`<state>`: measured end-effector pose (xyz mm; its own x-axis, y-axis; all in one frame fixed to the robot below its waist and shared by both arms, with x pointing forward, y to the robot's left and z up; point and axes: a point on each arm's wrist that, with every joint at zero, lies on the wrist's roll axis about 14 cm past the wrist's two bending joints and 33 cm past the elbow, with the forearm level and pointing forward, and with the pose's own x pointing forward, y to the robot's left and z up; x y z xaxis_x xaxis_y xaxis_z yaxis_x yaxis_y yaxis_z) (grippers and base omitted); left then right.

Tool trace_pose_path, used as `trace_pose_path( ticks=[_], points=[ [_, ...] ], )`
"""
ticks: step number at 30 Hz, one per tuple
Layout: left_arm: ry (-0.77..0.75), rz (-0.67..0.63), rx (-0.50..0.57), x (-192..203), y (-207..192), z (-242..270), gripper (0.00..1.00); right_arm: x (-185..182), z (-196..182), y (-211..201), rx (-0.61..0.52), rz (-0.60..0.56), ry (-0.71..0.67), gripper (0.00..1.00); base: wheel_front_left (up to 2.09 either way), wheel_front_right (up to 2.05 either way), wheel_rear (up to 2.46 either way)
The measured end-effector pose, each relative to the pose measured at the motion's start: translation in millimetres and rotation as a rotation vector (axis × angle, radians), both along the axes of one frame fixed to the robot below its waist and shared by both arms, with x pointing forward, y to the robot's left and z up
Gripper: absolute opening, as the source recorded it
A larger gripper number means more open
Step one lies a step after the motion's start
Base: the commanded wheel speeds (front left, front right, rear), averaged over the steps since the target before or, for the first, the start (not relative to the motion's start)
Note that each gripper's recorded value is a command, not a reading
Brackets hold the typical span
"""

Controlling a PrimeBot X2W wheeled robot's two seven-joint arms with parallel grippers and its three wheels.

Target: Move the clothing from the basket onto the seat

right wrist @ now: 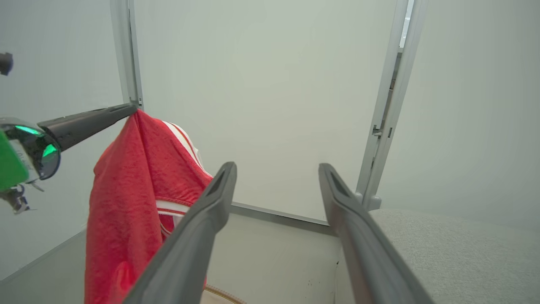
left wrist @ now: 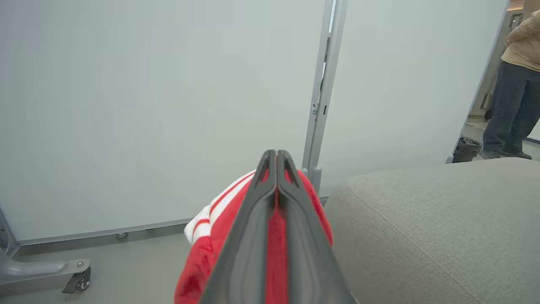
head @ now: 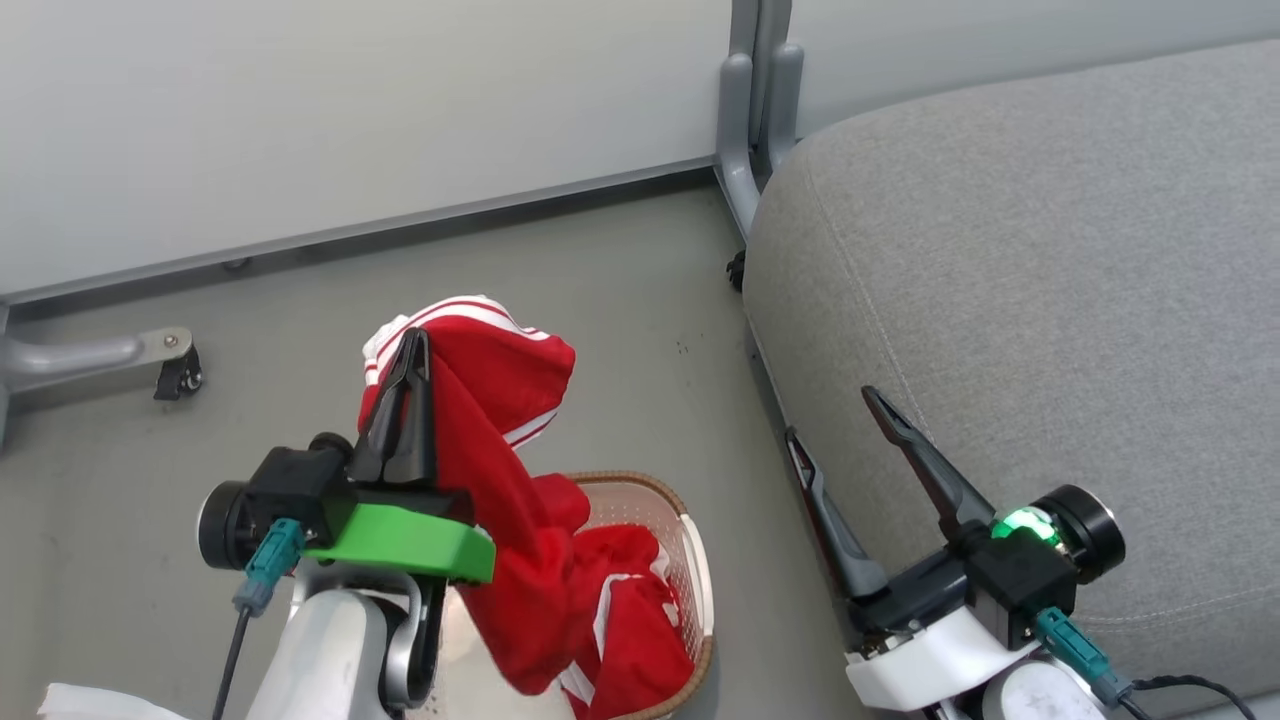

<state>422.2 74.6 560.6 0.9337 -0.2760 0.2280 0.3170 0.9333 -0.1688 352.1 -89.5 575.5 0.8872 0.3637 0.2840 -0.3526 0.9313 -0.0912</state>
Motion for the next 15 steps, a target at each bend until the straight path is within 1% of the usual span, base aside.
trace_pose_path(
  ticks=[7,10,15],
  points=[
    [-0.103,-0.087,-0.072,-15.6,-26.0,40.6,0.00,-12.8,7.6,14.4,0.046,0.046,-0.009,1.00,0.00,0.00,0.00],
    [-0.110,-0.124,-0.072,-21.5,-38.8,43.1,0.00,-12.5,9.6,26.1,0.063,0.084,-0.008,1.00,0.00,0.00,0.00],
    [-0.125,-0.208,-0.118,-31.3,-67.7,56.6,0.00,-8.0,14.7,41.0,0.077,0.134,-0.015,1.00,0.00,0.00,0.00]
  ],
)
